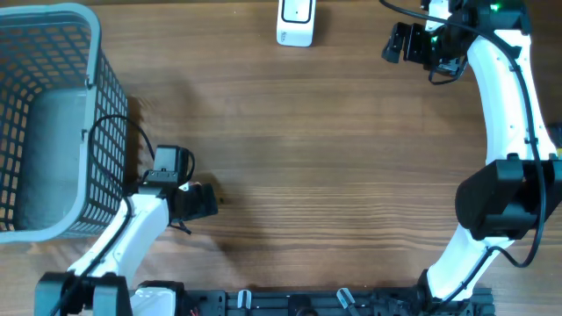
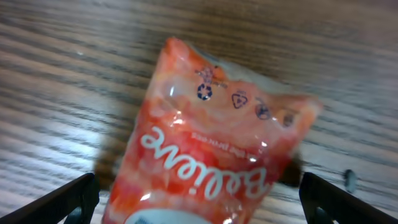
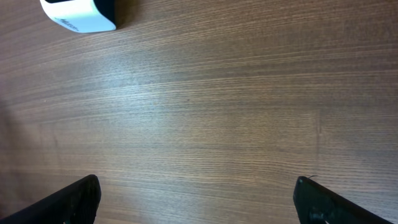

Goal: Scan the item barcode
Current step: 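Lower the left gripper onto the red tissue pack and grasp it, then lift the tissue pack with the left gripper and carry it toward centre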

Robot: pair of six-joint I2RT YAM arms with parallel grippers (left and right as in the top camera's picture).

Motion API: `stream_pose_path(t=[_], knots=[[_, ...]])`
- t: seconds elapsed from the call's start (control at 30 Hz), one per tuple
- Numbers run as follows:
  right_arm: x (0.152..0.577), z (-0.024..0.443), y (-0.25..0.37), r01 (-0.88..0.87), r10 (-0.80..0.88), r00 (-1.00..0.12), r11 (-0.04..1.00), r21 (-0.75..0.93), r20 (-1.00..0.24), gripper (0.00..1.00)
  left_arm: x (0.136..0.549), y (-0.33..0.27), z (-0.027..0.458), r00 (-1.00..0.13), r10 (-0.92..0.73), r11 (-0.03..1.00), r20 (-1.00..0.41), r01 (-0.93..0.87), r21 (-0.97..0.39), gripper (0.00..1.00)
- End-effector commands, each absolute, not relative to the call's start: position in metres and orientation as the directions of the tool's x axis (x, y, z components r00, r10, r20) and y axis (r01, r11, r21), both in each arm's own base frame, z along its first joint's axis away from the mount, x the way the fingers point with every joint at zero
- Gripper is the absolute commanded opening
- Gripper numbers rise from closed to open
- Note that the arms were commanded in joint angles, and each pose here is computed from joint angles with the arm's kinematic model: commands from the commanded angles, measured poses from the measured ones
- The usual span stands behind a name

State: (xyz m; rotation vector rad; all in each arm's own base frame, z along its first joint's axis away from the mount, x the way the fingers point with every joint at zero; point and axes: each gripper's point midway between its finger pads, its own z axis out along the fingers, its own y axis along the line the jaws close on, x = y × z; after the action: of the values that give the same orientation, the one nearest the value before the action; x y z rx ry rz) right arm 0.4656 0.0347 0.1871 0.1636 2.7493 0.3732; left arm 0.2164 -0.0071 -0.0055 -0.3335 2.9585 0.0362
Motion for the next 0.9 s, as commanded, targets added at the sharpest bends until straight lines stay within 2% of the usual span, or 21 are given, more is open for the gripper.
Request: stream_pose_path(t=[0.0, 0.07, 0.1, 0.13, 0.17, 0.2, 0.23, 0.37, 0.47, 0.53, 0.6, 0.77, 0.87], knots=[[0.467, 0.188, 0.036, 0.042, 0.141, -0.929, 0.959, 0.281, -0.343, 1.0, 0.206, -0.007, -0.02, -0.972, -0.21, 0.977, -0.107, -0.212, 0.012, 1.0], [0.467, 0.188, 0.036, 0.041, 0.141, -0.928, 0.959, 0.281, -0.345, 1.0, 0.207, -0.007, -0.022, -0.972, -0.21, 0.977, -0.102, -0.212, 0.014, 0.96], [0.467, 0.188, 0.036, 0.041, 0.141, -0.928, 0.959, 0.281, -0.345, 1.0, 0.207, -0.007, -0.022, -0.972, -0.21, 0.977, -0.103, -0.212, 0.013, 0.9], [0.467, 0.188, 0.036, 0.041, 0.141, -0.928, 0.959, 0.281, -0.346, 1.0, 0.207, -0.007, -0.022, -0.972, -0.21, 0.977, -0.104, -0.212, 0.013, 0.77], [0.467, 0.188, 0.036, 0.041, 0.141, -0.928, 0.959, 0.281, -0.346, 1.0, 0.207, -0.007, -0.022, -0.972, -0.21, 0.977, -0.104, -0.213, 0.013, 0.55], [0.467, 0.188, 0.036, 0.041, 0.141, -0.928, 0.959, 0.281, -0.346, 1.0, 0.207, -0.007, -0.022, -0.972, -0.21, 0.977, -0.104, -0.213, 0.013, 0.46], [0.467, 0.188, 0.036, 0.04, 0.141, -0.927, 0.959, 0.281, -0.347, 1.0, 0.207, -0.007, -0.022, -0.972, -0.21, 0.977, -0.104, -0.213, 0.013, 0.43], [0.468, 0.188, 0.036, 0.041, 0.141, -0.927, 0.959, 0.281, -0.347, 1.0, 0.21, -0.007, -0.021, -0.971, -0.211, 0.977, -0.111, -0.214, 0.011, 0.44], [0.468, 0.188, 0.036, 0.041, 0.141, -0.927, 0.959, 0.281, -0.347, 1.0, 0.215, -0.009, -0.018, -0.969, -0.214, 0.976, -0.122, -0.216, 0.0, 0.56], [0.468, 0.188, 0.036, 0.041, 0.141, -0.927, 0.959, 0.281, -0.347, 1.0, 0.221, -0.01, -0.014, -0.967, -0.214, 0.977, -0.136, -0.215, -0.006, 0.55], [0.468, 0.188, 0.036, 0.04, 0.141, -0.927, 0.959, 0.281, -0.349, 1.0, 0.228, -0.012, -0.009, -0.965, -0.214, 0.977, -0.148, -0.214, -0.022, 0.47], [0.468, 0.188, 0.036, 0.039, 0.14, -0.926, 0.959, 0.281, -0.35, 1.0, 0.246, -0.034, 0.005, -0.963, -0.213, 0.971, -0.165, -0.189, -0.148, 0.41], [0.469, 0.189, 0.036, 0.039, 0.14, -0.926, 0.959, 0.281, -0.352, 1.0, 0.252, -0.051, 0.012, -0.964, -0.209, 0.955, -0.163, -0.166, -0.244, 0.4]])
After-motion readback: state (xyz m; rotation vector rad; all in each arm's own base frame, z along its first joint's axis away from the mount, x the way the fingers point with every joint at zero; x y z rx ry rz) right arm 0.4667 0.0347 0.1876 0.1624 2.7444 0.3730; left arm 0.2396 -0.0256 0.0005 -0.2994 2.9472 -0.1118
